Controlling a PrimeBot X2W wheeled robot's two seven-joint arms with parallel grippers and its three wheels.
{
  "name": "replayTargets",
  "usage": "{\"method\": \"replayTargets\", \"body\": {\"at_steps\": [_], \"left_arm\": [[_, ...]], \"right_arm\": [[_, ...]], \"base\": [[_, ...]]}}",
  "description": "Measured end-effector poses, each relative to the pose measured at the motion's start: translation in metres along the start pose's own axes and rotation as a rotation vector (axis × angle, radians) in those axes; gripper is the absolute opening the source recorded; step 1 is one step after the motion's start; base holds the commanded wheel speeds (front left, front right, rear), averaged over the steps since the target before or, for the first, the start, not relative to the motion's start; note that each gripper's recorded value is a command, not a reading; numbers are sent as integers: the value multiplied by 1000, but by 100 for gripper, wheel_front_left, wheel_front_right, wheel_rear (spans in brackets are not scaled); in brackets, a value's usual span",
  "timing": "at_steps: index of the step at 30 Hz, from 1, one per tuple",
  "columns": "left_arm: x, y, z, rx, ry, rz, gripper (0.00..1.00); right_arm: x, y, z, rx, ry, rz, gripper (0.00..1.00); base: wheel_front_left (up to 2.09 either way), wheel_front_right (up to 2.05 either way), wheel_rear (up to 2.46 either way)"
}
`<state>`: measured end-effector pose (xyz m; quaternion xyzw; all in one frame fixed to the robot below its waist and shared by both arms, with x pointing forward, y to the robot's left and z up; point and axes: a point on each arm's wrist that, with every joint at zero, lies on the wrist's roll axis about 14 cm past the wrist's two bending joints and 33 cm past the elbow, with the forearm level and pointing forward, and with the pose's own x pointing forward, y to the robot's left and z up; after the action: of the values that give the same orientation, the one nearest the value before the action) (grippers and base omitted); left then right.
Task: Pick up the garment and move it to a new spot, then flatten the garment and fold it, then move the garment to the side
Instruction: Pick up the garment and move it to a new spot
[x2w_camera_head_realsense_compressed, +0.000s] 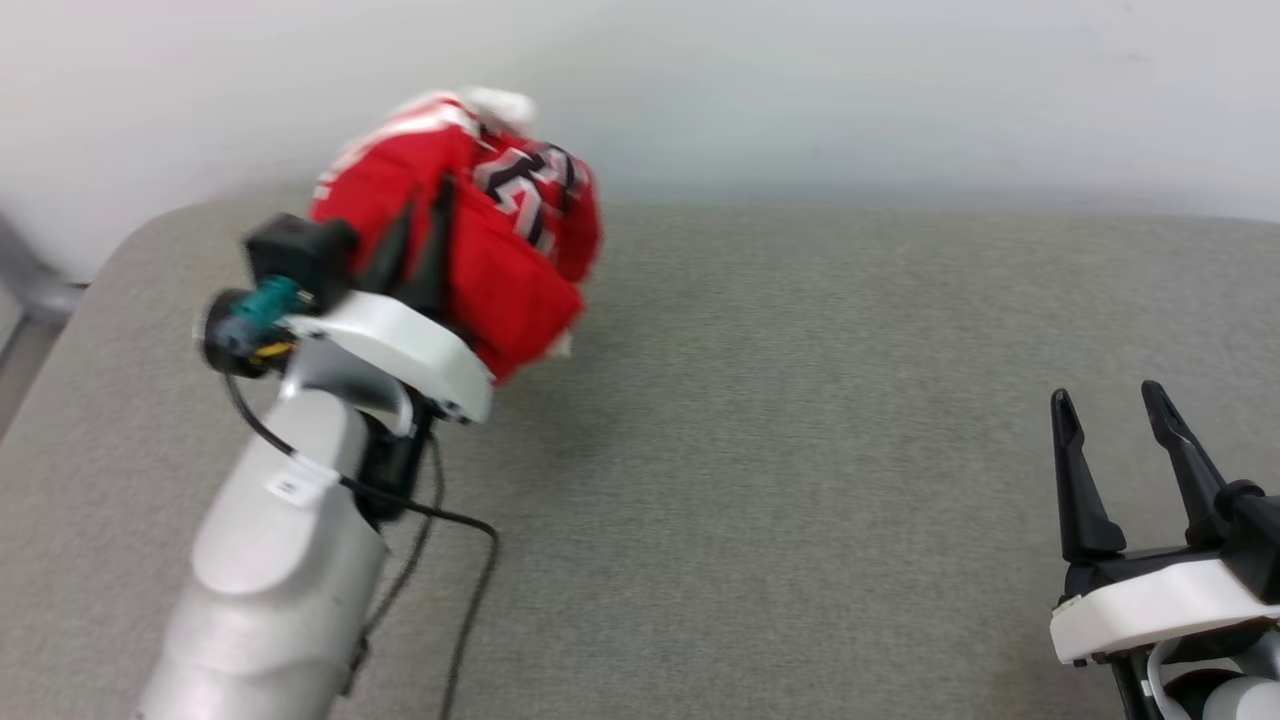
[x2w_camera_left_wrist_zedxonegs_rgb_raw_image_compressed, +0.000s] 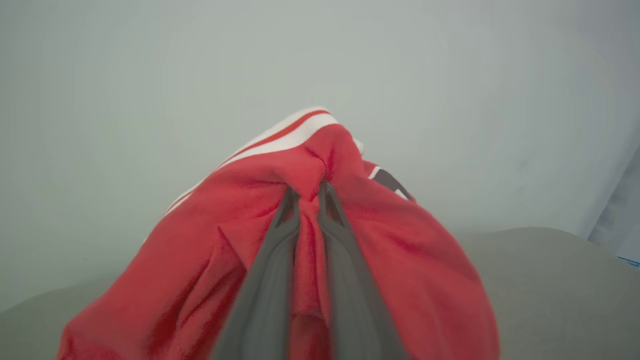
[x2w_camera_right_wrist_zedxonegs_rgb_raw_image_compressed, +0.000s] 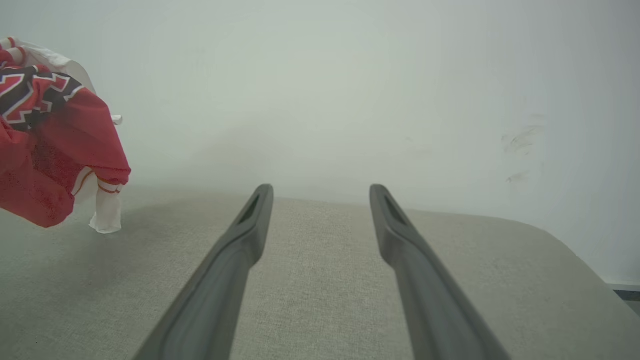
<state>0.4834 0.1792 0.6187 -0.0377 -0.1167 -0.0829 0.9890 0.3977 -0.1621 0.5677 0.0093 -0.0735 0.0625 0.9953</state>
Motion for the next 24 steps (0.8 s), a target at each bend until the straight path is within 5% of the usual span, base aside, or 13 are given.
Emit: {"method": "replayTargets", "body": {"at_steps": [10, 21, 23, 24], "left_arm": [[-33, -169, -78, -157, 226, -411, 0], [-134, -231, -192, -205, 651, -636, 0], [-139, -233, -195, -211, 661, -645, 71], [-139, -233, -192, -214, 646, -644, 96]], "right_arm": [[-28, -40, -2, -11, 24, -125, 100], [-14, -51, -34, -8, 91, -150, 100], [-9, -48, -36, -9, 91, -139, 100], [-8, -46, -36, -6, 88, -134, 100]], "base": [[0, 0, 0], [0, 0, 0], [0, 0, 0], [0, 0, 0]]}}
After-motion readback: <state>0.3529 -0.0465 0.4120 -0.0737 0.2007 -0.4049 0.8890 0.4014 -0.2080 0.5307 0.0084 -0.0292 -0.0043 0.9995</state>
